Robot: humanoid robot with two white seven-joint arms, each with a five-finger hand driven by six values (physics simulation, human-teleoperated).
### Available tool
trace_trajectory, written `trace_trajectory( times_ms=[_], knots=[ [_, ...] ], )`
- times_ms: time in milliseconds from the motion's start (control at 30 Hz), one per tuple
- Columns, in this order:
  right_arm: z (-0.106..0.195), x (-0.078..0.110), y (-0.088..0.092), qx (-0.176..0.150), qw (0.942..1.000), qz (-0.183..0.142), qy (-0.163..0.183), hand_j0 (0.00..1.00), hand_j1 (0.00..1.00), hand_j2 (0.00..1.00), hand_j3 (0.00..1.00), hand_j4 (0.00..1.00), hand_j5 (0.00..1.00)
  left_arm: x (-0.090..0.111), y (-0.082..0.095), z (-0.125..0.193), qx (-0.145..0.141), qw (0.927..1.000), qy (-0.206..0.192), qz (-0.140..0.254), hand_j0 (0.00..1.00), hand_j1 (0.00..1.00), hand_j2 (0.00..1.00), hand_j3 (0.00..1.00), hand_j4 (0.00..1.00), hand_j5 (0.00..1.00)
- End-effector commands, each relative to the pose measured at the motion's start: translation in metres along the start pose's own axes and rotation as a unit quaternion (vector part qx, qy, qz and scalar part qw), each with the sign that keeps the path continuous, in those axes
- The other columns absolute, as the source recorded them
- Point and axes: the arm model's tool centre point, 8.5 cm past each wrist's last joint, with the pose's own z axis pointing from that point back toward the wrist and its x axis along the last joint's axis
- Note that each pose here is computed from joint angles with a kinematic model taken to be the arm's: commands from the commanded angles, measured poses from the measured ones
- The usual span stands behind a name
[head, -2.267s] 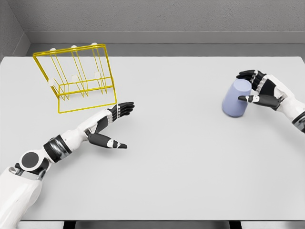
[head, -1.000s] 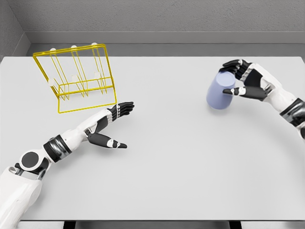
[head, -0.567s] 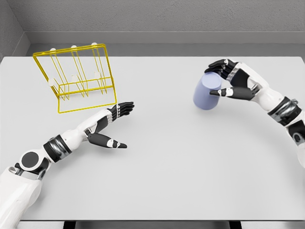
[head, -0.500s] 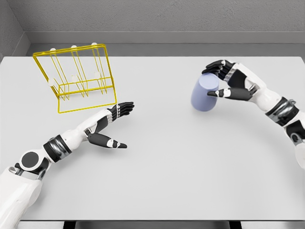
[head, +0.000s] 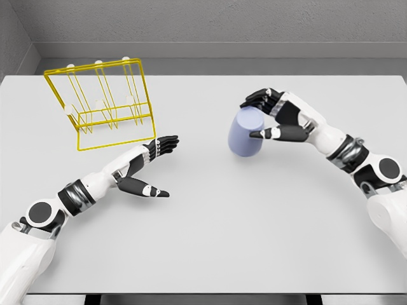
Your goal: Place the cup on the cup holder with both arms
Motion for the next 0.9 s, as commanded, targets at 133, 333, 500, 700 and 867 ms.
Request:
trace_trajectory(
  times_ms=[133, 333, 500, 700, 867],
  knots=[
    [-0.011, -0.008, 0.018, 0.020, 0.9997, -0.015, -0.002, 0.62, 0.62, 0.62, 0.62, 0.62, 0.62, 0.000, 0.000, 0.000, 0.001, 1.0000, -0.002, 0.003, 1.00, 1.00, 1.00, 1.00, 1.00, 1.00],
    [-0.021, -0.014, 0.033, 0.038, 0.9989, -0.026, -0.004, 0.62, 0.62, 0.62, 0.62, 0.62, 0.62, -0.001, -0.001, -0.001, 0.001, 1.0000, -0.002, 0.005, 1.00, 1.00, 1.00, 1.00, 1.00, 1.00],
    [-0.023, -0.019, 0.041, 0.049, 0.9983, -0.031, 0.002, 0.62, 0.62, 0.62, 0.62, 0.62, 0.62, 0.000, -0.002, -0.003, 0.001, 1.0000, -0.006, 0.007, 1.00, 1.00, 1.00, 1.00, 1.00, 1.00],
    [-0.028, -0.022, 0.049, 0.058, 0.9976, -0.038, -0.001, 0.62, 0.62, 0.62, 0.62, 0.62, 0.62, 0.001, -0.003, -0.004, 0.001, 0.9999, -0.010, 0.007, 1.00, 1.00, 1.00, 1.00, 1.00, 1.00],
    [-0.032, -0.023, 0.054, 0.061, 0.9972, -0.043, -0.005, 0.63, 0.63, 0.63, 0.63, 0.63, 0.63, 0.002, -0.006, -0.008, 0.002, 0.9998, -0.016, 0.011, 1.00, 1.00, 1.00, 1.00, 1.00, 1.00]
  ],
)
